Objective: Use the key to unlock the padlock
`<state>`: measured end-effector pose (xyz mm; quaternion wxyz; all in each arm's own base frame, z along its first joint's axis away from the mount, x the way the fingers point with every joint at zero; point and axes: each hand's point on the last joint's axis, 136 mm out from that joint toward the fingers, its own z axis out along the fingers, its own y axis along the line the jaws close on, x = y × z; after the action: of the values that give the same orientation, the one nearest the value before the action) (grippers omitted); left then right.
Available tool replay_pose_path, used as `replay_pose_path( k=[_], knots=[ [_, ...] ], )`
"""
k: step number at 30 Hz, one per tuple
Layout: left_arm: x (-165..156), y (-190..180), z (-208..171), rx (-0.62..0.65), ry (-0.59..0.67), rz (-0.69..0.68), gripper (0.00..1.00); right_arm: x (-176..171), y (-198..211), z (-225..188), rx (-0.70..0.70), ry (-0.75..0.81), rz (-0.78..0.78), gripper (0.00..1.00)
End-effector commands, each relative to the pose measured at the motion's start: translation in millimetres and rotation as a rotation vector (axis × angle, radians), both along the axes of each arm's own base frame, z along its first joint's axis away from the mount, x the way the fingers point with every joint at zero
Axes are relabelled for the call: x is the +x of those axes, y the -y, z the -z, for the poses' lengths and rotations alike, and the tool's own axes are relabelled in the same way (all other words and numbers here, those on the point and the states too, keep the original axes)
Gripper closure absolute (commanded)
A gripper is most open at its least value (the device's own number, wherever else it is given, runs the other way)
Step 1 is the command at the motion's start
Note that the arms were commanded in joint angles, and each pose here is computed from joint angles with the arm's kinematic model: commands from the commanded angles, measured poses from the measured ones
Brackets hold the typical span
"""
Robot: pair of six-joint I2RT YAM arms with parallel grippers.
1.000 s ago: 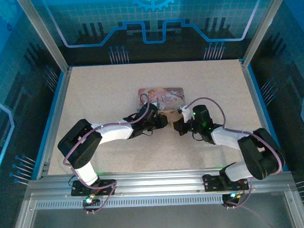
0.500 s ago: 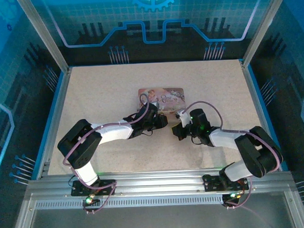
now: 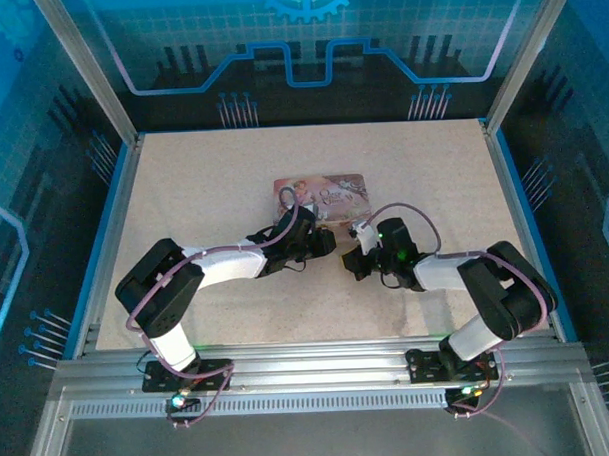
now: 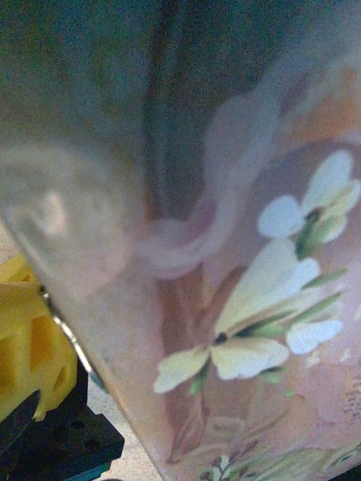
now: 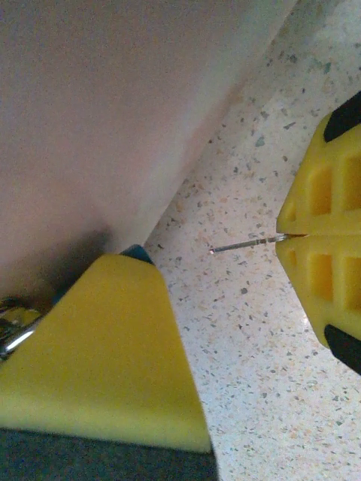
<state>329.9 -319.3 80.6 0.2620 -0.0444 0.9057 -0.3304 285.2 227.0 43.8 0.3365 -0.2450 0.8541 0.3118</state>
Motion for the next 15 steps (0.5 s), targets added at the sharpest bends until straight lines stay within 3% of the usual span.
replay_pose_path(
  k=[1,15],
  knots=[
    [8.6,16.7,-49.0,-0.096,0.100,0.027,0.73,12.5,-10.6,-16.6,0.027,0.073,-0.023,1.00],
    [7.4,15.8,-49.0,-0.094,0.098,0.027,0.73,16.8,-10.8,-24.7,0.050,0.089,-0.039,1.00]
  ],
)
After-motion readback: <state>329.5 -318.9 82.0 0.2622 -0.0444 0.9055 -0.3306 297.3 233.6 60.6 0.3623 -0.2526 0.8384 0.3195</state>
